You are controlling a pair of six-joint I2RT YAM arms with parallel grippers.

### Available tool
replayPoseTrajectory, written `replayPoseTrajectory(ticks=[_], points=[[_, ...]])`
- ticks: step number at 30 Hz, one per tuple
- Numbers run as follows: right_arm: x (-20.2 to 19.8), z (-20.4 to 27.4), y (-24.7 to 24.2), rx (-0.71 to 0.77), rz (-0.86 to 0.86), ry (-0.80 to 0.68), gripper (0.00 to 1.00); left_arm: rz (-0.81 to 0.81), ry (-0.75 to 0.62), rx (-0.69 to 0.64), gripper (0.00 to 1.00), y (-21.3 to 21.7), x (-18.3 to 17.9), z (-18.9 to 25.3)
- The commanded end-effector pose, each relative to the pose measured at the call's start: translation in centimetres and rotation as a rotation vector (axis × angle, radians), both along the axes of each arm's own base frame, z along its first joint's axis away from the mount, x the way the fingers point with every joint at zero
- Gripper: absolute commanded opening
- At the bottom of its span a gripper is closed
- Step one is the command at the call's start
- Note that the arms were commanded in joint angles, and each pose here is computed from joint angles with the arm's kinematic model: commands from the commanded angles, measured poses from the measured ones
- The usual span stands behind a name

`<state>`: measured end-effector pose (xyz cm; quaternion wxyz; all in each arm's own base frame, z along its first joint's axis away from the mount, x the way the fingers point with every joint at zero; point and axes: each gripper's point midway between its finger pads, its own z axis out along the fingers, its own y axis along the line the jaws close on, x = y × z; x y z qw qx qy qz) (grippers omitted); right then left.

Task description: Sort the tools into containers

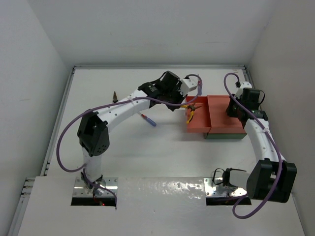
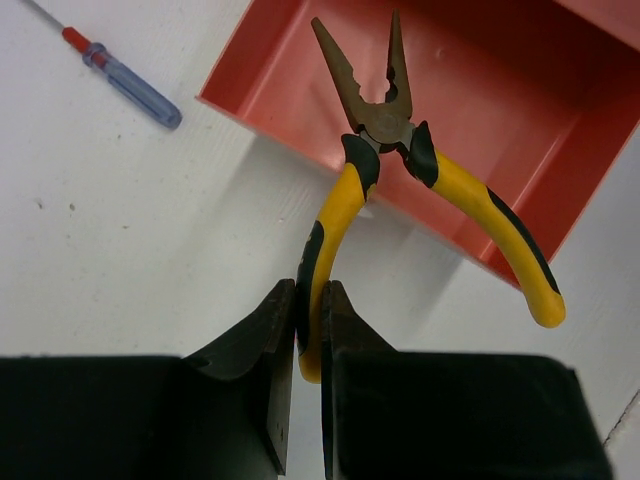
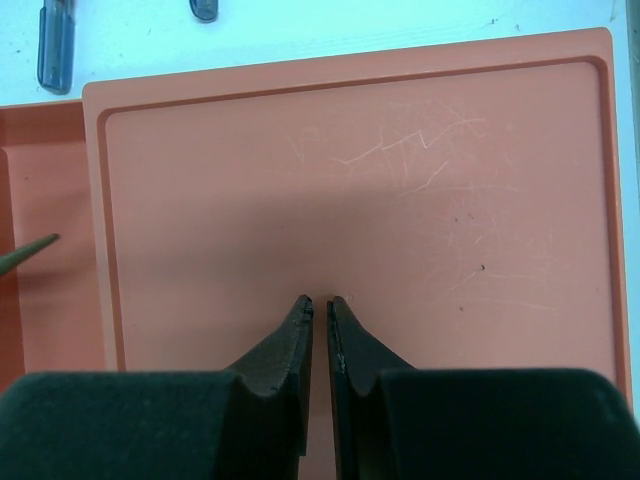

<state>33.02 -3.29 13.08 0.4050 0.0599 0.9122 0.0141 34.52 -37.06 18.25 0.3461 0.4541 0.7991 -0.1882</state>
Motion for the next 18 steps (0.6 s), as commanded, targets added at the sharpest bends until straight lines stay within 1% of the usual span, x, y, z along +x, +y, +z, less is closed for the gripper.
replayPoseTrajectory(ticks=[1,4,7,8,11,12,13,15,18], points=[[-2.6,-3.2,0.5,0.021,0.002,0.129,0.11,-0.011,-0.085,-0.104,0.0,-3.0,0.8,3.4],[-2.7,-3.4,0.5,0.02,0.001,0.132,0.11,-0.01,-0.088,-0.091,0.0,-3.9,0.8,2.4],[-2.9,-3.5,0.5,0.02,-0.002,0.135,0.11,0.004,-0.08,-0.111,0.0,-4.9,1.3,2.1],[-2.9,-3.5,0.5,0.021,-0.003,0.134,0.11,0.013,-0.089,-0.129,0.0,-5.4,1.6,2.8],[-3.1,-3.7,0.5,0.02,-0.001,0.14,0.11,0.037,-0.089,-0.157,0.0,-6.2,2.4,2.9],[-3.2,-3.7,0.5,0.019,0.001,0.141,0.11,0.037,-0.101,-0.179,0.0,-6.8,2.7,3.7],[-3.2,-3.7,0.5,0.014,0.002,0.142,0.11,0.044,-0.093,-0.182,0.0,-7.2,2.9,3.3],[-3.4,-3.8,0.3,0.005,-0.002,0.146,0.11,0.043,-0.113,-0.203,0.0,-8.0,3.2,3.9],[-3.4,-3.6,0.2,-0.004,-0.002,0.141,0.11,0.047,-0.102,-0.195,0.0,-8.7,3.5,3.0]])
